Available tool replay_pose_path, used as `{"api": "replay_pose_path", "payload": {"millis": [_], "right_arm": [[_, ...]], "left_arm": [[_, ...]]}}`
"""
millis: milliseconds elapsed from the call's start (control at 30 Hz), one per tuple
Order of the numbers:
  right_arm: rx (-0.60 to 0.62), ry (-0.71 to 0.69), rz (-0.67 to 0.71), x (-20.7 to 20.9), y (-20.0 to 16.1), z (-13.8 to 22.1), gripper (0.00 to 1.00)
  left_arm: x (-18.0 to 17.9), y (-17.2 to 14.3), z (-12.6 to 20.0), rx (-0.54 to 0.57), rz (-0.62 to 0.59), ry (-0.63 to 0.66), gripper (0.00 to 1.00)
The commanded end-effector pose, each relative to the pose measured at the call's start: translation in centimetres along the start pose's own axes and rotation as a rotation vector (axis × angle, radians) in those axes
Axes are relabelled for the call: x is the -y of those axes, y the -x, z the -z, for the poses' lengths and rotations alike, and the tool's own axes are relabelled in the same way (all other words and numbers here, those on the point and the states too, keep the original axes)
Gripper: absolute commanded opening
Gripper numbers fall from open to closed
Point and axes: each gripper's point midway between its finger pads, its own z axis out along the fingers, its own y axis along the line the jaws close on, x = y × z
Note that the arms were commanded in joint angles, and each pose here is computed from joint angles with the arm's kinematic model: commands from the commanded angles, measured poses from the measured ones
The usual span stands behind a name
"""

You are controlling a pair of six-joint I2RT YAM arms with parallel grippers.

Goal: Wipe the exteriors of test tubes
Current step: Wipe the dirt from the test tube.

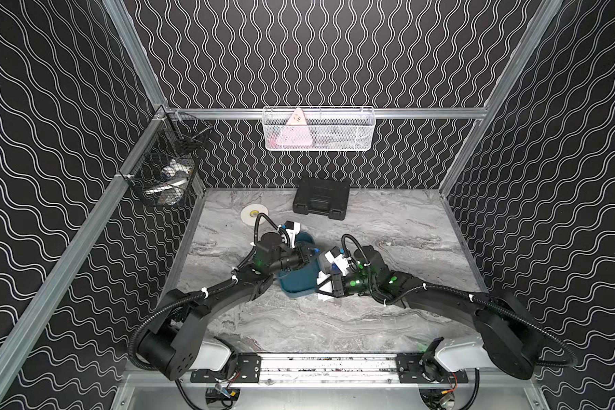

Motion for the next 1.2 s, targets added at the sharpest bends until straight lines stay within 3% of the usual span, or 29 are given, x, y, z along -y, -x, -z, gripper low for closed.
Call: {"api": "replay_pose_path", "payload": {"millis": [0, 233, 333, 667, 800, 1067, 1167], "right_arm": [[0.046, -0.007, 0.039, -0.9, 2.0, 0.0, 0.19], [0.089, 0.082, 0.08, -2.1, 8.2, 0.7, 0.19], [0.099, 0.076, 0.082, -2.0, 9.2, 0.8, 0.19], [0.047, 0.102, -0.023, -1.5, 1.7, -0.4, 0.19], [0.051, 0.074, -0.014, -0.9, 1.3, -0.4, 0.19], [0.083, 0.086, 0.087, -2.2, 8.5, 0.3, 0.19], [0.068, 0.083, 0.105, -2.7, 9.4, -0.1, 0.18]], "left_arm": [[1.1, 0.5, 0.2, 0.011, -0.027, -0.03, 0.15], [1.3, 0.4, 0.3, -0.001, -0.033, -0.033, 0.15], [1.4, 0.4, 0.3, -0.001, -0.035, -0.035, 0.15], [1.1, 1.1, 0.2, 0.01, -0.034, -0.032, 0.16], [1.0, 1.2, 0.2, 0.006, -0.034, -0.033, 0.16], [1.1, 0.7, 0.5, -0.012, -0.037, -0.031, 0.16], [1.2, 0.7, 0.7, -0.008, -0.038, -0.027, 0.16]]}}
